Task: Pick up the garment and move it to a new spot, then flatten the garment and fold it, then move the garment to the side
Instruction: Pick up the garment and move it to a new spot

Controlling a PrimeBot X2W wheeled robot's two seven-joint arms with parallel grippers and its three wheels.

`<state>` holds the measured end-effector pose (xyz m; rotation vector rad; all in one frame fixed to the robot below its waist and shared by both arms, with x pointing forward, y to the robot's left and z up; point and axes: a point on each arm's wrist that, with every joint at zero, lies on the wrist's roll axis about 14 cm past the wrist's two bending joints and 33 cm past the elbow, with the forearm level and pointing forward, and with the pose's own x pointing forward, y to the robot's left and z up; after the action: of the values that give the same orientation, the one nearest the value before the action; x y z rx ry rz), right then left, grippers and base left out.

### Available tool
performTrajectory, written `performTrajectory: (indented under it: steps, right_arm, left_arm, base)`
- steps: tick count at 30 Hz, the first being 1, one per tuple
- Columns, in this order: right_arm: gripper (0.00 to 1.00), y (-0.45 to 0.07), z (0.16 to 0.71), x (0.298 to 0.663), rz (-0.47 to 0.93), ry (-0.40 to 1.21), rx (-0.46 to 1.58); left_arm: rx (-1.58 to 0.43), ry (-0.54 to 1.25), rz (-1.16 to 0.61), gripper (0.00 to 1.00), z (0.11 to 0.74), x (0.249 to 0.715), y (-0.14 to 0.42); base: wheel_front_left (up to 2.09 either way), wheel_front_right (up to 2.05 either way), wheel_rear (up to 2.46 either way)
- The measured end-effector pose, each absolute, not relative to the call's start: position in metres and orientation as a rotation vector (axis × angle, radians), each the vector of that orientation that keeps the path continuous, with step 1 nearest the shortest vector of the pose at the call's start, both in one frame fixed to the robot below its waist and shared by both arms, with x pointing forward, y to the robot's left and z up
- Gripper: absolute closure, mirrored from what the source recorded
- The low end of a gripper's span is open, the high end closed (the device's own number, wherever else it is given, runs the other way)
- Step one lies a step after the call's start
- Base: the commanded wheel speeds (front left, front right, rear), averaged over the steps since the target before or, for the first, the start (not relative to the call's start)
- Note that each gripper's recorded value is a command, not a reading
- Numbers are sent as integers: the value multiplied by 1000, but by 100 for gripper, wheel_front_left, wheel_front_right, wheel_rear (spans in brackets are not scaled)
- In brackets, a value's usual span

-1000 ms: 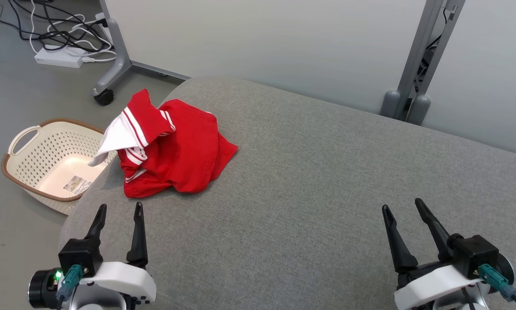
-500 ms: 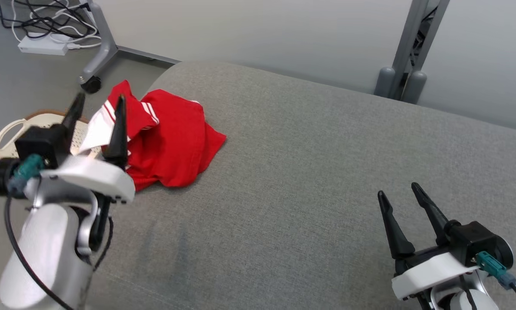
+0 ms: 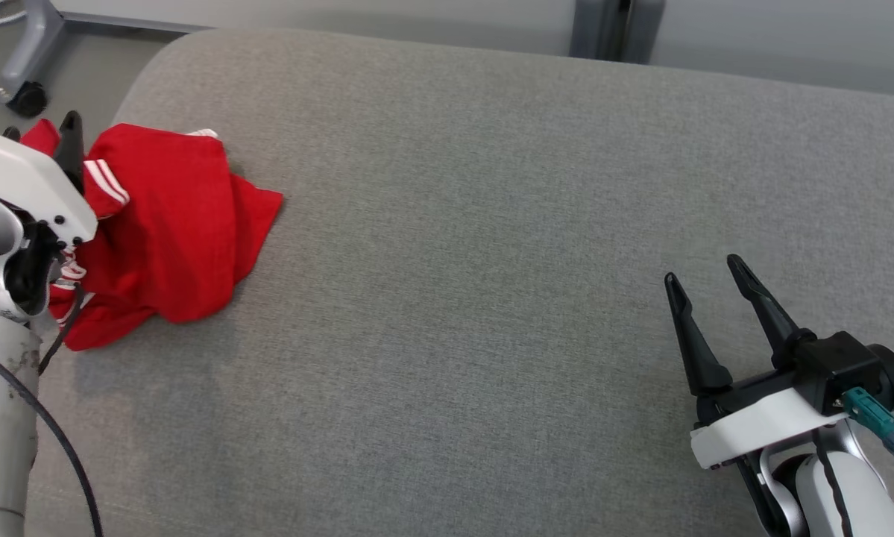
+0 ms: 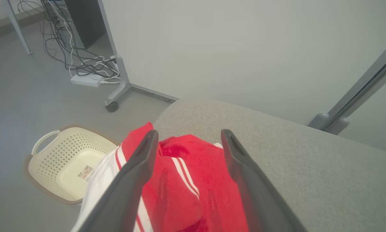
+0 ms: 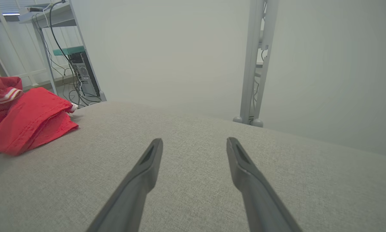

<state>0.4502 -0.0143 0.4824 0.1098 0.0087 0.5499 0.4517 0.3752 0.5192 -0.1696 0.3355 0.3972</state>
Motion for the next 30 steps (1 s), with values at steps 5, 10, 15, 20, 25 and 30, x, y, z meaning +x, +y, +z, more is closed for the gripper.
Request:
performTrajectory:
  steps: [5,10,15,20,25,30]
  right_arm:
    - [0,-33,465,457,503,46,106]
    - [0,-42,456,460,481,65,104]
    - [0,-38,456,462,489,62,109]
    - [0,-35,460,463,496,52,107]
    - [0,-39,469,461,486,32,104]
    - [0,-40,482,454,477,2,108]
  left_arm:
    - [-213,475,463,0,476,457,389]
    - [-250,557,506,4,450,454,395]
    - [-275,604,536,100,435,443,399]
    - [-212,551,563,100,449,444,413]
    - [-69,271,571,100,531,466,436]
    - [25,11,540,100,616,476,433]
  base:
    - [0,0,0]
    - [0,0,0]
    - [0,0,0]
    - [0,0,0]
    - [0,0,0]
    - [0,0,0]
